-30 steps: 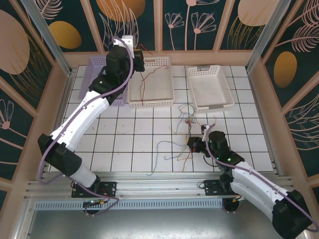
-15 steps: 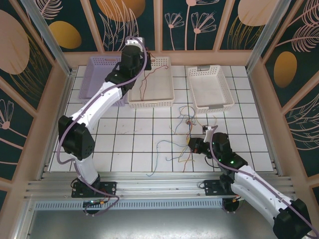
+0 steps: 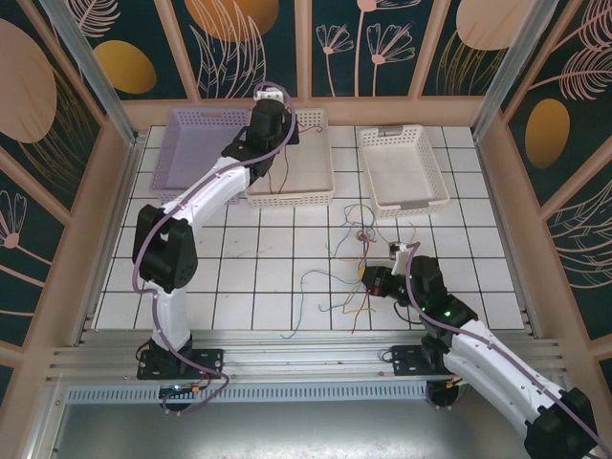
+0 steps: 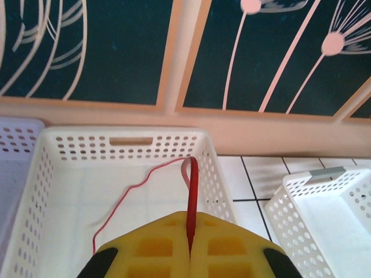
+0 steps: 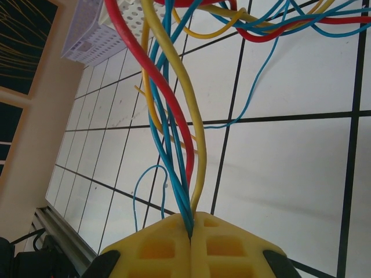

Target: Untangle the cables

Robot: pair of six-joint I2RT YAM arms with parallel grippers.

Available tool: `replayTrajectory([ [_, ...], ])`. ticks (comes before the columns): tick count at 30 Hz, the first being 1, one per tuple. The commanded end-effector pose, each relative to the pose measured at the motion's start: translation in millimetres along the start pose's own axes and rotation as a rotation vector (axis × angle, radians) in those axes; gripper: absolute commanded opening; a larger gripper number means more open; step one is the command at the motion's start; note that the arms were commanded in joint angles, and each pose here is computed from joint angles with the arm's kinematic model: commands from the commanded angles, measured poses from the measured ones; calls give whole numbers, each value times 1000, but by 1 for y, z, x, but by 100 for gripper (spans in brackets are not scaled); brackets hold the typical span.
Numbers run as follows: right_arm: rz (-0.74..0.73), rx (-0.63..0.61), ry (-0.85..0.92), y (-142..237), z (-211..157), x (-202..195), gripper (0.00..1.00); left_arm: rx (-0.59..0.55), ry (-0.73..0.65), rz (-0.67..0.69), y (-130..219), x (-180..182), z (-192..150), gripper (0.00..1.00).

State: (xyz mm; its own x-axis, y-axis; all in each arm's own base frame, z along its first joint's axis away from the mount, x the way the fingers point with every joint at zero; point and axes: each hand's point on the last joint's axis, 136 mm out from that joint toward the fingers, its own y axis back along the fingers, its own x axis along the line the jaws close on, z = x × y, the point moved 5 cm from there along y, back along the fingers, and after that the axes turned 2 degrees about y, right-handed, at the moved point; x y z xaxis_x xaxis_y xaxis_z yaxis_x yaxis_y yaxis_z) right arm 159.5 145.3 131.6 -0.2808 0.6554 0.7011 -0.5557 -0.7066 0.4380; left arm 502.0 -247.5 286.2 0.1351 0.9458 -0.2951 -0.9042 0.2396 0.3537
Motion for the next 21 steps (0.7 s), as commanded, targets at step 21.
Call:
replayTrajectory([
  [21,74,-52,34,12,19,37,0,220,60,-15,-43,20,-94,38],
])
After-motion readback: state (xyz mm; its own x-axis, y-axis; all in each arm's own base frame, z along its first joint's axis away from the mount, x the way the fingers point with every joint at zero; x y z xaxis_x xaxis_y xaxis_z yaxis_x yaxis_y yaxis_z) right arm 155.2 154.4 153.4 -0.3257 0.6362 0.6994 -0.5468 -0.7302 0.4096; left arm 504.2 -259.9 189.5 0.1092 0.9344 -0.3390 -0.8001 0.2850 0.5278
